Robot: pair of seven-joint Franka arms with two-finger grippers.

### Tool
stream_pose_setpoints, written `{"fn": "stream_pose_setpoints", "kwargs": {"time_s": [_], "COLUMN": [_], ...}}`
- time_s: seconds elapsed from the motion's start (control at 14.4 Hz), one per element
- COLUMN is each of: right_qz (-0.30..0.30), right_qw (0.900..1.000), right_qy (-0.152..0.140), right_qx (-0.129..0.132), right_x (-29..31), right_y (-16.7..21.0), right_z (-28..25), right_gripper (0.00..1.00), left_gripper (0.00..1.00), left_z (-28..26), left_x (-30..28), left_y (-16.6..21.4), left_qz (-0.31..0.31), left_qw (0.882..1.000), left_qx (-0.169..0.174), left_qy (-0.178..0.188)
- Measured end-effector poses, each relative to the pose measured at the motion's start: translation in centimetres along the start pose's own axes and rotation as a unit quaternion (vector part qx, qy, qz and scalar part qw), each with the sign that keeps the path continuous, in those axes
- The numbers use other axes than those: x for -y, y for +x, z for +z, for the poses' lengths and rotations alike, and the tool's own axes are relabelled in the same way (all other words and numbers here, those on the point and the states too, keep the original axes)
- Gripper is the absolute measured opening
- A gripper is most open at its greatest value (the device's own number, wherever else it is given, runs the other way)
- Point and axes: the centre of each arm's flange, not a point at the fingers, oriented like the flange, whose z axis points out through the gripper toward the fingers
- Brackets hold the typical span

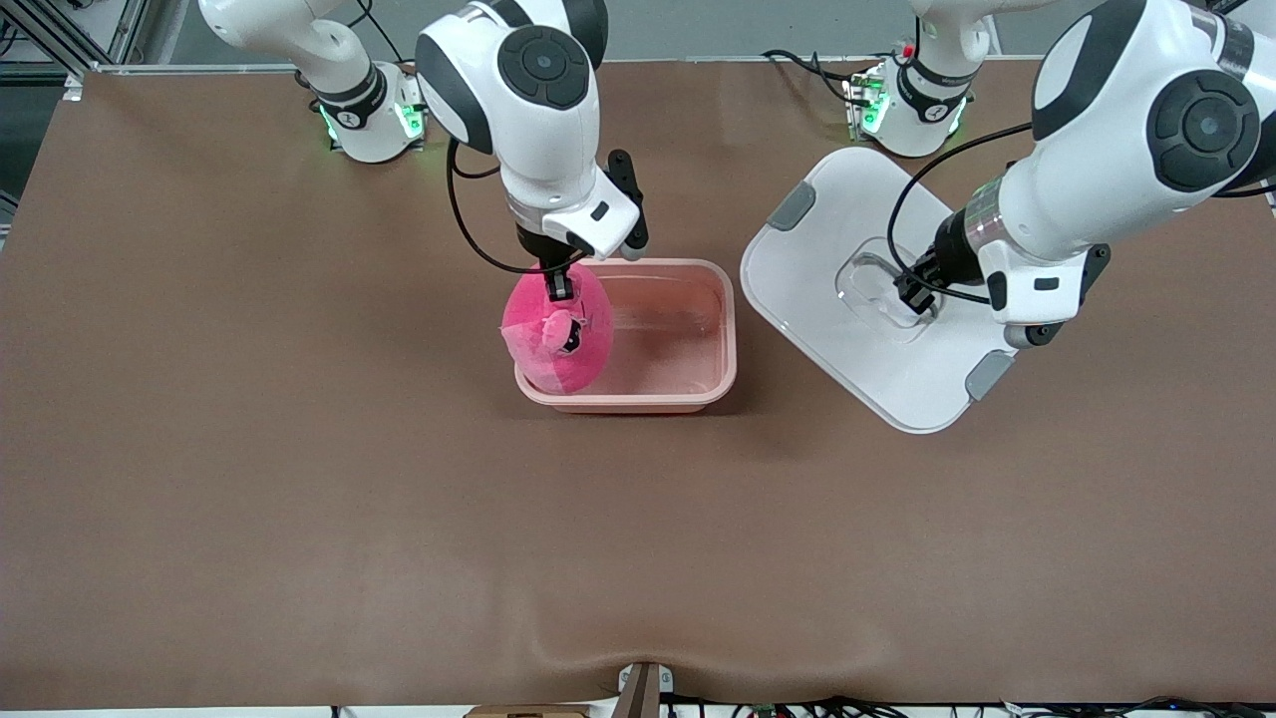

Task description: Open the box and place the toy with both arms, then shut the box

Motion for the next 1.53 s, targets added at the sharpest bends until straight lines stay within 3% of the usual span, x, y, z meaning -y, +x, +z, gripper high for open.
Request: {"fn": "stream_pose_setpoints", "kwargs": {"time_s": [0.28, 0.35, 0.76, 0.97, 1.11, 1.25, 1.53], "right_qz": [-0.001, -0.002, -0.022, 0.001, 0.040, 0.106, 0.271], "right_qw": [1.000, 1.000, 1.000, 1.000, 0.999, 0.994, 0.960], "right_qy": [-0.003, -0.006, -0.016, -0.009, 0.007, 0.032, 0.059], "right_qx": [0.001, 0.003, 0.004, 0.008, 0.012, -0.001, -0.044], "right_x": [-0.1, -0.1, -0.9, -2.1, -3.2, -4.2, -4.7], "right_y": [0.1, 0.0, -0.8, -3.5, -7.3, -12.6, -21.7], "right_z": [0.1, 0.0, -0.1, -0.1, -0.3, -0.8, -3.3], "right_gripper": [0.06, 0.12, 0.72, 1.00, 1.00, 1.00, 1.00], "left_gripper": [0.07, 0.07, 0.07, 0.07, 0.07, 0.07, 0.07], "left_z": [0.4, 0.4, 0.6, 0.8, 1.1, 1.8, 4.0], "left_x": [0.1, 0.2, 0.3, 0.2, -0.2, -1.2, -4.4], "left_y": [-0.4, -0.4, -0.5, -0.8, -1.7, -3.7, -8.8], "left_qz": [0.004, 0.004, 0.004, 0.006, 0.007, -0.004, -0.065], "left_qw": [1.000, 1.000, 1.000, 1.000, 1.000, 1.000, 0.998], "left_qx": [0.005, 0.006, 0.008, 0.009, 0.009, 0.006, -0.001], "left_qy": [0.013, 0.015, 0.021, 0.022, 0.025, 0.027, 0.008]}}
